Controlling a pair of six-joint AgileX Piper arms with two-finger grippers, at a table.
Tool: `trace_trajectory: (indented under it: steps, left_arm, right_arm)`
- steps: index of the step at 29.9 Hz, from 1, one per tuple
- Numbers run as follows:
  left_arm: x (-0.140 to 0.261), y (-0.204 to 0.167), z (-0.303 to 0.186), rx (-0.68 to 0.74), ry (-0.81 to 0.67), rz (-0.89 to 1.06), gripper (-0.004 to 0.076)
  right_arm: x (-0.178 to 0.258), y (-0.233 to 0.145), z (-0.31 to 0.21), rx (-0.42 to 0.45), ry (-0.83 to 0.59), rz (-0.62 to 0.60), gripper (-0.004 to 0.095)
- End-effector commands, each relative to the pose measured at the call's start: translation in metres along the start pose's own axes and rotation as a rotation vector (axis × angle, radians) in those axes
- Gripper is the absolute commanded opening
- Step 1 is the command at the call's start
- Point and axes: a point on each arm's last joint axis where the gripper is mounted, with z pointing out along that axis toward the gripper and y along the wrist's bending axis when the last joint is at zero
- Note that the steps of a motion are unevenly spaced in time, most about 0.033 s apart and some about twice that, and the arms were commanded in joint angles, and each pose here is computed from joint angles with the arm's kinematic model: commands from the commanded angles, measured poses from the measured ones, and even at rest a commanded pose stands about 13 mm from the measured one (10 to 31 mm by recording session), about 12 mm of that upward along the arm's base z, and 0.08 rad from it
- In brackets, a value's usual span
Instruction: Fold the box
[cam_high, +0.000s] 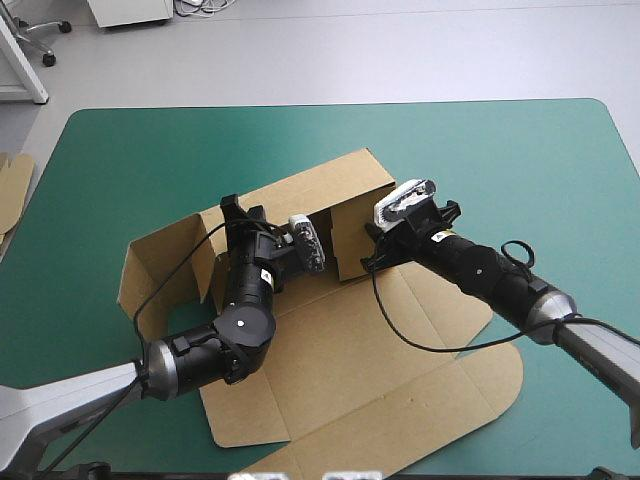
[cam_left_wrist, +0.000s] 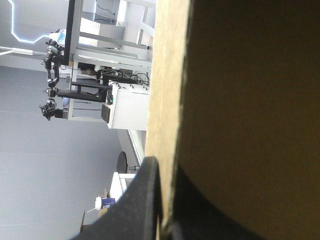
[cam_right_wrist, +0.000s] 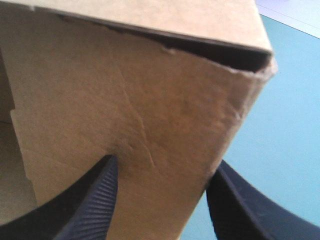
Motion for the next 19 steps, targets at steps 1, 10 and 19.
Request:
trace_trajectory:
  steps: [1,10,19]
  left_arm:
    - [-0.007,0.015,-0.010,-0.010,-0.064,-0.067,-0.0014]
    - [-0.003,0.007,-0.014,0.116,-0.036,-0.100,-0.0014]
    - [-0.004,0.009,-0.014,0.103,-0.052,-0.086,-0.0014]
  right_arm:
    - [-0.015,-0.002,-0.002,0.071,-0.086,0.004,0.0490]
    - [-0.012,0.010,0.004,0.035,-0.072,0.026,0.0471]
    - [-0.017,0.003,0.003,0.108,-0.119,0.022,0.0471]
